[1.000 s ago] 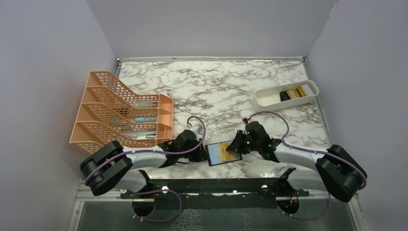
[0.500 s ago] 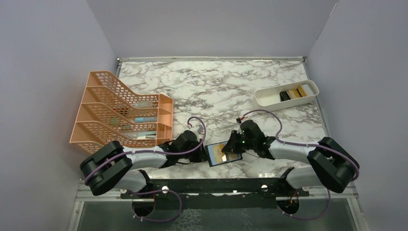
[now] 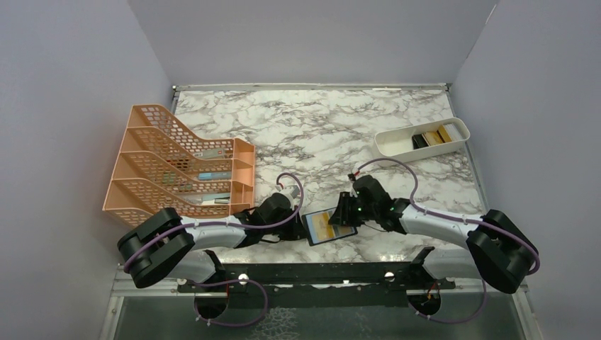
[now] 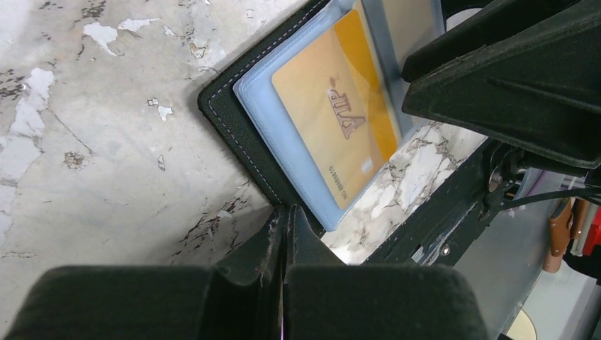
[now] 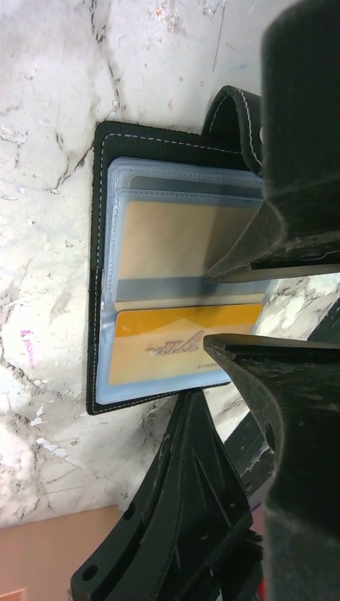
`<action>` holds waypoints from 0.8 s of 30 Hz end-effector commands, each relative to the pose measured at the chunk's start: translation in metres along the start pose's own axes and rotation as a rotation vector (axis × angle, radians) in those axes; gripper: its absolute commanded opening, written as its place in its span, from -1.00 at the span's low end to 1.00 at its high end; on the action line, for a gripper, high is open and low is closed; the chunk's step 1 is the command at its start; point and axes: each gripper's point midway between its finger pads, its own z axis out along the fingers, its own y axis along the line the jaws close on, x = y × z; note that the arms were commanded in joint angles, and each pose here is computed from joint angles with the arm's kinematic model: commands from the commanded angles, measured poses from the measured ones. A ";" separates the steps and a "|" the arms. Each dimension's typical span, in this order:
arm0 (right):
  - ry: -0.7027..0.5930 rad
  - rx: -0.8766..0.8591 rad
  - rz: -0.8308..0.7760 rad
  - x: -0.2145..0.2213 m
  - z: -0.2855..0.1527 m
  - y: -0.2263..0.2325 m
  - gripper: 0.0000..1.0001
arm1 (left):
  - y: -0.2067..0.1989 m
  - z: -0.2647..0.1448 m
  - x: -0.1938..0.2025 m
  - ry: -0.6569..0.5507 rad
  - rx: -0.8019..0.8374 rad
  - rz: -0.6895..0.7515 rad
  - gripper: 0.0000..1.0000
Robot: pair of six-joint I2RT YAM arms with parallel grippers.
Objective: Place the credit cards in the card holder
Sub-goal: Insert the credit card into the card holder.
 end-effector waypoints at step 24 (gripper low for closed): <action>0.062 -0.045 -0.052 0.011 0.015 0.022 -0.42 | 0.006 -0.007 0.005 0.001 -0.034 -0.025 -0.83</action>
